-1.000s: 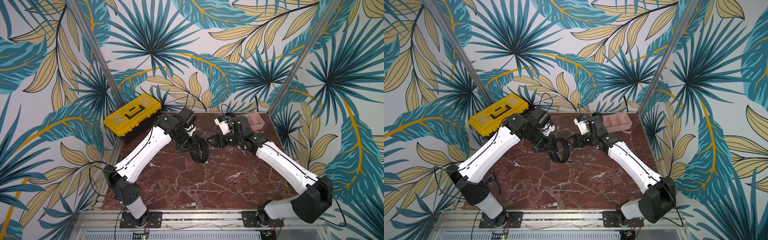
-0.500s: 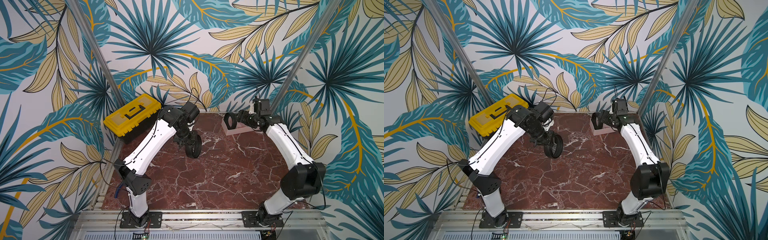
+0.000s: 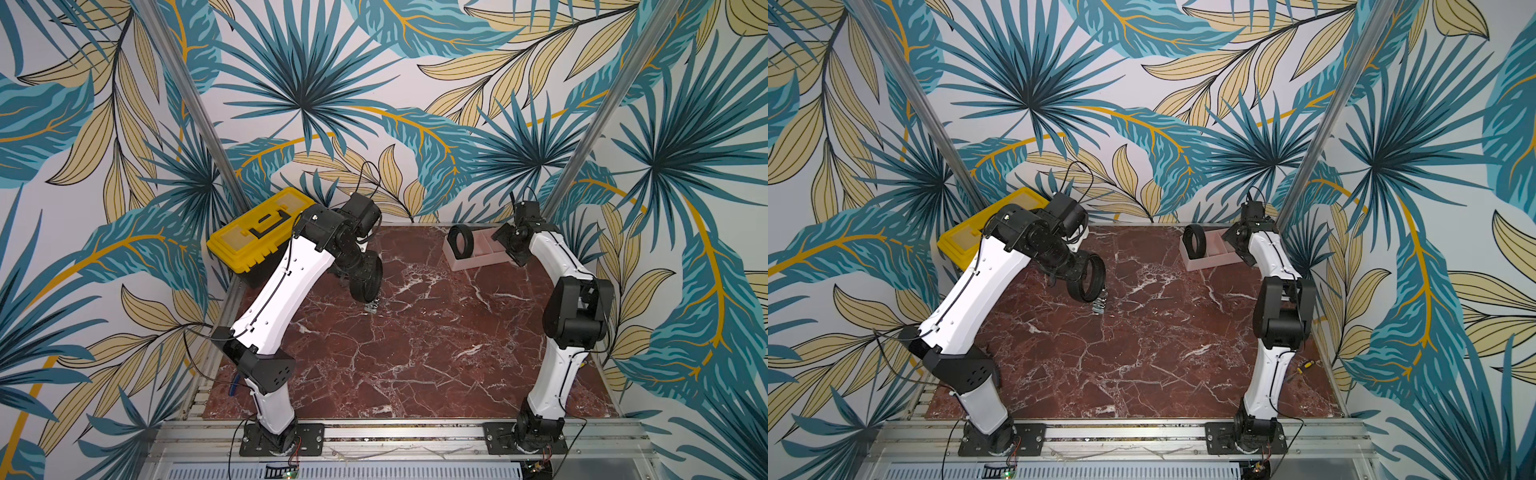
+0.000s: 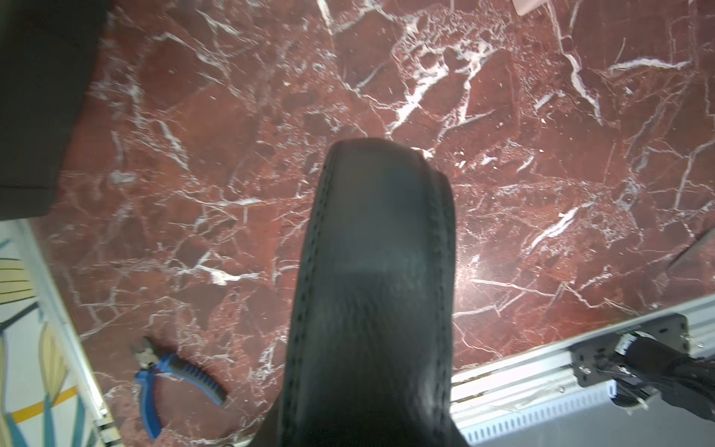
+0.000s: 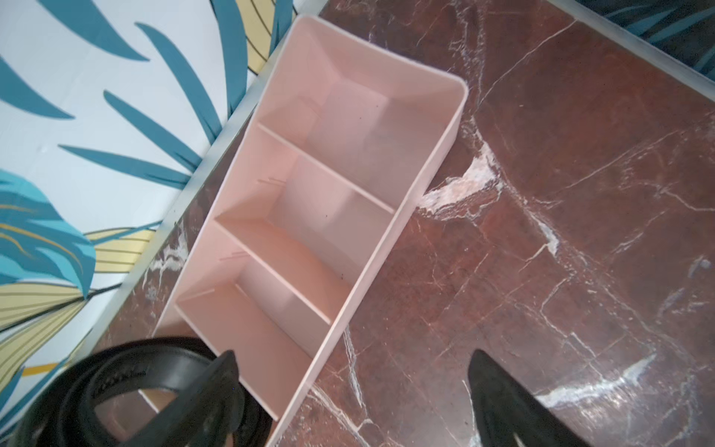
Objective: Place the belts into the storage roll
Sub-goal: Move the container to the center of the board.
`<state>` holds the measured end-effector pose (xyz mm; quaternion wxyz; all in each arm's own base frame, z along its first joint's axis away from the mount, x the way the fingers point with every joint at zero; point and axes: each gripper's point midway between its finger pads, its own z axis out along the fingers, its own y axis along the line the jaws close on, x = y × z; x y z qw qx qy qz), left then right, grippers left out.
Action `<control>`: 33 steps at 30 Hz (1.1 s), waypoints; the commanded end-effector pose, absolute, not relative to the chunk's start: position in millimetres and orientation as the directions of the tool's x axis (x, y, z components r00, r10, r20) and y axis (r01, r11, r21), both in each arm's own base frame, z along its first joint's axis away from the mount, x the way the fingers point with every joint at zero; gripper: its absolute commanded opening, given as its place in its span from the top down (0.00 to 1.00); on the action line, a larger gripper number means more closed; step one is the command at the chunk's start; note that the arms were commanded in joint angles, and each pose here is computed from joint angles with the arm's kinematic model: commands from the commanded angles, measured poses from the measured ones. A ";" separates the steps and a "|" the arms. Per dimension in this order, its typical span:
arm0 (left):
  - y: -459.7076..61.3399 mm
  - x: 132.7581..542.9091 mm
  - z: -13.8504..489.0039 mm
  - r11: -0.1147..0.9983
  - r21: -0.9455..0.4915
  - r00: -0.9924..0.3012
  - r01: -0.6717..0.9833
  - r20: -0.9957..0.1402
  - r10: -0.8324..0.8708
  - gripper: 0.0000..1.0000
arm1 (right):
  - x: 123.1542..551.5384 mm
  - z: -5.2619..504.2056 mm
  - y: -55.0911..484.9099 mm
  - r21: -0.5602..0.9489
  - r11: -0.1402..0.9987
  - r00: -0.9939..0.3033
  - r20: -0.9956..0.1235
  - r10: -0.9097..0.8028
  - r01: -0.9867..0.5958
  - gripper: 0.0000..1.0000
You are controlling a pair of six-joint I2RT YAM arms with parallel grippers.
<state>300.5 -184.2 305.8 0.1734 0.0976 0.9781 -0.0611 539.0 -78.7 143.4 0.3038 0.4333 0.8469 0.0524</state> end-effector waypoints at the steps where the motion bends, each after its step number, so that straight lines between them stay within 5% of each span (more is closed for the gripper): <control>1: -153.5 273.6 312.8 0.977 -0.012 -0.934 0.213 -0.294 0.200 1.00 | 542.9 125.1 -82.6 0.345 0.529 -0.377 -0.420 0.826 0.775 0.08; 15: -147.5 275.0 312.9 0.979 -0.115 -0.954 0.166 -0.272 0.130 1.00 | 535.4 66.0 -79.1 0.262 0.371 -0.300 -0.272 0.914 0.891 0.24; 20: -146.7 271.1 313.9 0.977 -0.135 -0.955 0.163 -0.270 0.122 1.00 | 538.5 53.1 -63.2 0.282 0.326 -0.283 -0.182 0.942 0.902 0.43; 33: -141.5 267.3 324.7 0.976 -0.150 -0.946 0.159 -0.307 0.107 1.00 | 529.3 53.2 -14.2 0.308 0.332 -0.314 -0.108 0.943 0.892 0.70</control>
